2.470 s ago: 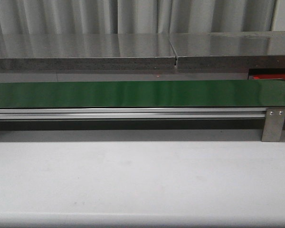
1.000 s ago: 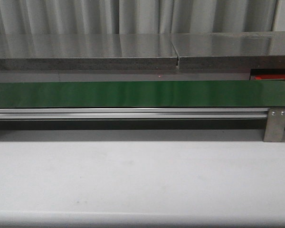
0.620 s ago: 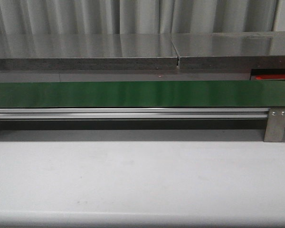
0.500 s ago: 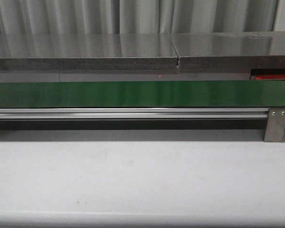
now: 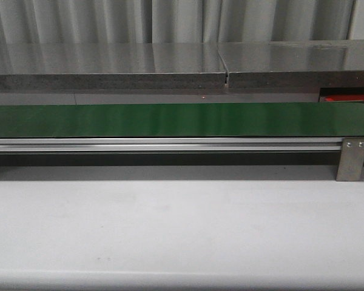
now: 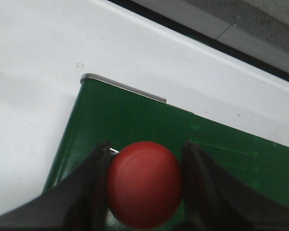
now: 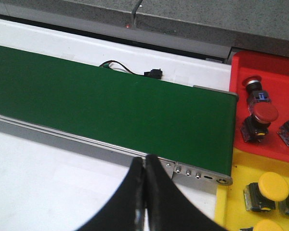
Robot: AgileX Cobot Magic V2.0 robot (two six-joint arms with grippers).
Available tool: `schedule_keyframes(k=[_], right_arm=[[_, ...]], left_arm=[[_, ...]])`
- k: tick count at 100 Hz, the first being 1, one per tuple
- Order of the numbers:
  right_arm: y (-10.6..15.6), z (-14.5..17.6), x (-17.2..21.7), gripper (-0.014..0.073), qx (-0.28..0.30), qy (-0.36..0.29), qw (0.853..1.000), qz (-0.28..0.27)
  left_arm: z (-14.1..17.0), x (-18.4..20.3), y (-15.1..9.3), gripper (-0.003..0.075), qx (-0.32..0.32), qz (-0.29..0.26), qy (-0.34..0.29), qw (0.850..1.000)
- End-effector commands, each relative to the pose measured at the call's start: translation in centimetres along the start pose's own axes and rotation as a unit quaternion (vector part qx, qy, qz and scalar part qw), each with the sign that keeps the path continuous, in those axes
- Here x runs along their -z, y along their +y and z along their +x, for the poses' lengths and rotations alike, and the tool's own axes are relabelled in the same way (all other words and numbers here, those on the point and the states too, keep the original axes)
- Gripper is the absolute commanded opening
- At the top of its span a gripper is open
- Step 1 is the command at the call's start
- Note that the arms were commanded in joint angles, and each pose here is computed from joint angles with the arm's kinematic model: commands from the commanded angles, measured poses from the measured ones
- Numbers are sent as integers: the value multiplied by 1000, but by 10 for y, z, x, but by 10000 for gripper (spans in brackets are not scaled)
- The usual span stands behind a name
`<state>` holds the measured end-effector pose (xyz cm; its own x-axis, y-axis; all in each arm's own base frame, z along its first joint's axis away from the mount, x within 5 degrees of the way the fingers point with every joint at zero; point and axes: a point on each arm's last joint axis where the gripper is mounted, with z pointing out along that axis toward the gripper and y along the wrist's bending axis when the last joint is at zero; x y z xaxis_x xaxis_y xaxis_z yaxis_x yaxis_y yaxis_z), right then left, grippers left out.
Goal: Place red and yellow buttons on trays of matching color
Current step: 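Set the red button on the belt start with the left gripper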
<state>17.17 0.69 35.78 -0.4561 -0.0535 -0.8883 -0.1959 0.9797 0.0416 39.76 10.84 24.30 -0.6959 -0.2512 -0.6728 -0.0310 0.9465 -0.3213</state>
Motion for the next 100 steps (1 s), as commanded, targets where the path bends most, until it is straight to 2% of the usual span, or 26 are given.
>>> schedule_keyframes(k=[1, 15, 24, 31, 41, 46, 49, 65, 87, 100], right_arm=[[-1, -12, 6, -118, 3, -40, 999, 12], [-1, -12, 6, -118, 3, -40, 999, 12], [-1, -12, 6, -118, 3, -40, 999, 12], [-1, -12, 6, -118, 3, -40, 999, 12], [-1, -12, 6, -118, 3, -40, 999, 12], [-1, -12, 6, -118, 3, -40, 999, 12], [-1, -12, 6, -118, 3, -40, 999, 12], [-1, -12, 6, -118, 3, -40, 999, 12], [-1, -12, 6, -118, 3, -40, 999, 12], [-1, -12, 6, -118, 3, -40, 999, 12]], left_arm=[[-17, 13, -16, -19, -4, 8, -45, 999], [-15, 8, -19, -8, -5, 12, -38, 999], [-15, 8, -19, 83, -5, 12, -38, 999], [-14, 8, -19, 235, -5, 16, -35, 999], [-13, 8, -22, 553, -1, 27, -29, 999], [-13, 8, -23, 677, 6, 36, -27, 999], [-13, 8, -24, 724, 8, 40, -26, 999], [-23, 22, -33, 636, -3, 50, -42, 998], [-62, 64, -46, 631, -64, 34, -111, 991], [-76, 78, -37, 631, -96, 2, -126, 987]])
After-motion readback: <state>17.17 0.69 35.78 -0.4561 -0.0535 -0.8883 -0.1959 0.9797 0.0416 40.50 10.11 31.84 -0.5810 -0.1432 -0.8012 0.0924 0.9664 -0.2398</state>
